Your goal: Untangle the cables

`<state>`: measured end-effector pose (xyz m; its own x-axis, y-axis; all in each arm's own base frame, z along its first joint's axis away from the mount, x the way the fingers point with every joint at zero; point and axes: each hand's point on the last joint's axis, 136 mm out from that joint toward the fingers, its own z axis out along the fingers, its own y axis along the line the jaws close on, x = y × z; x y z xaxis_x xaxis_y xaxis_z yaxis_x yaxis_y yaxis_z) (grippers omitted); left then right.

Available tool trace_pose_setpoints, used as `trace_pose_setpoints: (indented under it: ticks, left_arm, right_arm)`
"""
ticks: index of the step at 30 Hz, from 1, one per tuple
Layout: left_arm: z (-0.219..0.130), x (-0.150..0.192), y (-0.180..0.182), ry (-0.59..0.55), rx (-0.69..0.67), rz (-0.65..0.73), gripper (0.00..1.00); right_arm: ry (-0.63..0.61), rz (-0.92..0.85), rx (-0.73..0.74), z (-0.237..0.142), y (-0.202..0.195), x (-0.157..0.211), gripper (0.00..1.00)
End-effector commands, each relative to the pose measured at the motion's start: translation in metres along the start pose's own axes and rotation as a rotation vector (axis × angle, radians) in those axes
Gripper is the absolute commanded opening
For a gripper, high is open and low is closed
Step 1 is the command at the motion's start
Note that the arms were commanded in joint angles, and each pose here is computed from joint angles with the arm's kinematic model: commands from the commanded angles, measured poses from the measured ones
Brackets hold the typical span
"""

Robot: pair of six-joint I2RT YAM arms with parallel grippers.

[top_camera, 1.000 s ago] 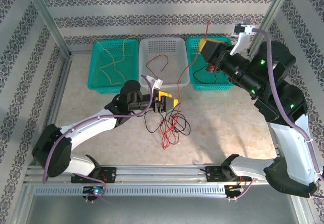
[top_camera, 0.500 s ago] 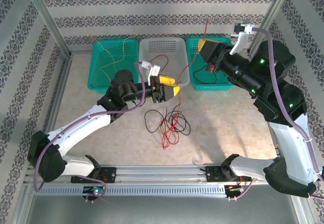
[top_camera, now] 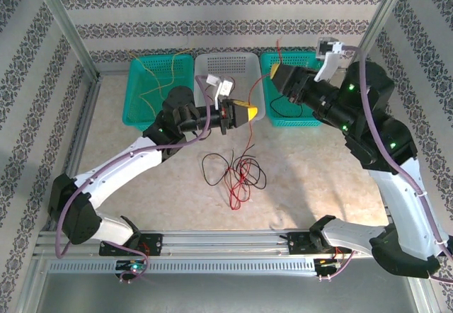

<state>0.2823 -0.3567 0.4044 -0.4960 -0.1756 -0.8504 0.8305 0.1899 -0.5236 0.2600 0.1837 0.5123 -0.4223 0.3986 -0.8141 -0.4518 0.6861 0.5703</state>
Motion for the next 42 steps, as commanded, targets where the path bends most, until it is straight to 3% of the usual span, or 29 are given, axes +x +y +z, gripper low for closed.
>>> trace_pose_setpoints:
  ticks: [1, 2, 4, 8, 11, 15, 19, 27, 39, 42]
  left_arm:
    - [-0.013, -0.043, -0.022, -0.087, -0.051, 0.015, 0.00]
    - [-0.015, -0.050, -0.019, -0.104, -0.076, 0.005, 0.00]
    - [-0.020, -0.065, -0.013, -0.145, -0.135, -0.028, 0.00]
    - [-0.022, -0.087, -0.018, -0.198, -0.126, -0.051, 0.00]
    - [-0.023, -0.098, -0.006, -0.186, -0.216, -0.038, 0.00]
    - [-0.042, -0.118, 0.038, -0.215, -0.427, -0.048, 0.00]
    - [-0.055, -0.136, 0.092, -0.239, -0.533, -0.104, 0.00]
    - [-0.040, -0.143, 0.175, -0.202, -0.652, -0.054, 0.00]
    - [-0.020, -0.104, 0.286, -0.139, -0.796, -0.155, 0.01]
    - [-0.017, -0.079, 0.308, -0.090, -0.806, -0.200, 0.26]
  right_arm:
    - [0.054, 0.057, 0.050, 0.010, -0.026, 0.030, 0.53]
    - [0.079, 0.071, 0.058, 0.014, -0.033, 0.042, 0.54]
    - [0.135, 0.102, 0.047, 0.022, -0.044, 0.071, 0.70]
    - [0.189, 0.163, 0.015, 0.032, -0.061, 0.117, 0.72]
    - [0.261, 0.206, 0.114, 0.039, -0.094, 0.153, 0.70]
    - [0.369, 0.217, 0.308, 0.029, -0.147, 0.202, 0.70]
    - [0.458, 0.243, 0.429, 0.006, -0.184, 0.243, 0.69]
    - [0.495, 0.238, 0.561, -0.041, -0.212, 0.269, 0.69]
    - [0.528, 0.236, 0.588, -0.056, -0.216, 0.278, 0.67]
    - [0.533, 0.223, 0.591, -0.056, -0.215, 0.275, 0.67]
